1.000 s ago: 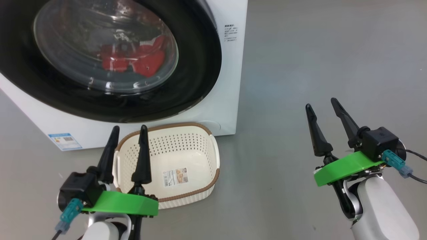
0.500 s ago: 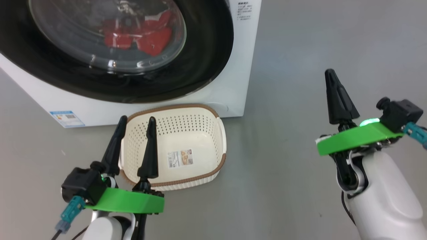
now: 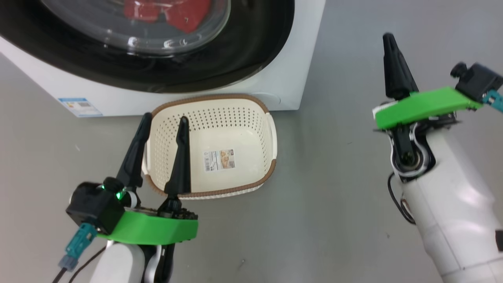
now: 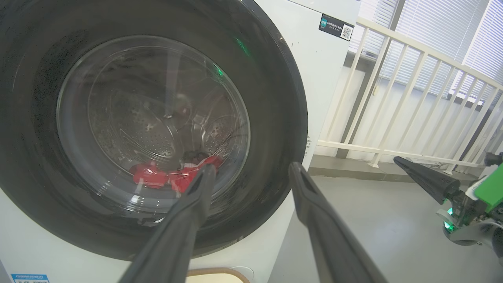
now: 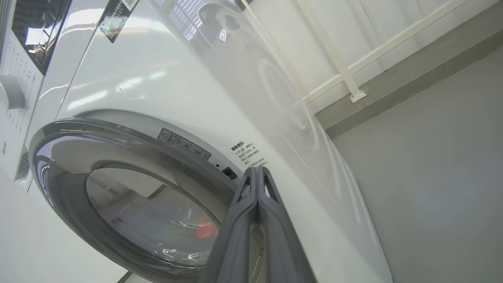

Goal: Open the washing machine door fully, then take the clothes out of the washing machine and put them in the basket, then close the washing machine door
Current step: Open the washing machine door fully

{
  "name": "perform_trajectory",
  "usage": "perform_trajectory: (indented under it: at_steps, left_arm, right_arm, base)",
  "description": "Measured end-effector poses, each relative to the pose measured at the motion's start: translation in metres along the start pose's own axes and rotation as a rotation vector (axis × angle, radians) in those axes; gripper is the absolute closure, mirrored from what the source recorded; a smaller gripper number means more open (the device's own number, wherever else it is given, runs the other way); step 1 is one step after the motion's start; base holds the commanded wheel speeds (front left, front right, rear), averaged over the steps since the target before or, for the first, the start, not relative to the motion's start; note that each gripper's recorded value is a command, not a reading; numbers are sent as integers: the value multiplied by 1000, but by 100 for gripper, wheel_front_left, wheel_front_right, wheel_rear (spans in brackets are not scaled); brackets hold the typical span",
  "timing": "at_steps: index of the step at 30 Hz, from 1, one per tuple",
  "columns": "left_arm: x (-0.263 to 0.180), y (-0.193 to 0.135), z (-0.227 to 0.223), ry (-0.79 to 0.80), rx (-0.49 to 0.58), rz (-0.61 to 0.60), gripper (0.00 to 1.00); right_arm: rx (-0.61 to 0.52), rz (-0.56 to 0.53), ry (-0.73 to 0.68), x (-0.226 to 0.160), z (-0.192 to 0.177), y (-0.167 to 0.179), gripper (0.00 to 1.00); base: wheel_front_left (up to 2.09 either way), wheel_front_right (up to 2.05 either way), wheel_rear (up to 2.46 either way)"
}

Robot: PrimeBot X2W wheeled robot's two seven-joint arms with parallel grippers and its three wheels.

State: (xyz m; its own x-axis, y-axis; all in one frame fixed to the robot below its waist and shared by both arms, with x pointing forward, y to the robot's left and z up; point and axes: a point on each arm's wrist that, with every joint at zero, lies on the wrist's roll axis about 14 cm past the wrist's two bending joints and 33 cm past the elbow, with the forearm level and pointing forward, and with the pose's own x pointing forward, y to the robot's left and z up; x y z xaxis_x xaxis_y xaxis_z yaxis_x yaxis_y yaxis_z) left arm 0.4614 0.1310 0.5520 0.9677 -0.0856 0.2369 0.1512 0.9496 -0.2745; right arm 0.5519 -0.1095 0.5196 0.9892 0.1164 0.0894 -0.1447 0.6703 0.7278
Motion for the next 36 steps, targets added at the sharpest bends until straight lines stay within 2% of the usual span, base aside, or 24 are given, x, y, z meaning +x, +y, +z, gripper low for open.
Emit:
perform_trajectory:
  at_steps: [8, 17, 28, 36]
  left_arm:
    - [5, 5, -8, 9, 4, -10, 0]
    - [11, 14, -23, 36, 13, 1, 0]
    - [14, 25, -43, 79, 21, 14, 0]
    - [14, 30, -53, 104, 31, 17, 0]
  right_arm:
    - [141, 19, 85, 38, -17, 15, 100]
    - [246, 64, 232, 75, -32, 29, 100]
    - [351, 142, 462, 100, -62, 48, 100]
    - [379, 165, 540, 113, -80, 55, 100]
  base:
    - [0, 0, 0]
    - [0, 0, 0]
    - [0, 0, 0]
    - [0, 0, 0]
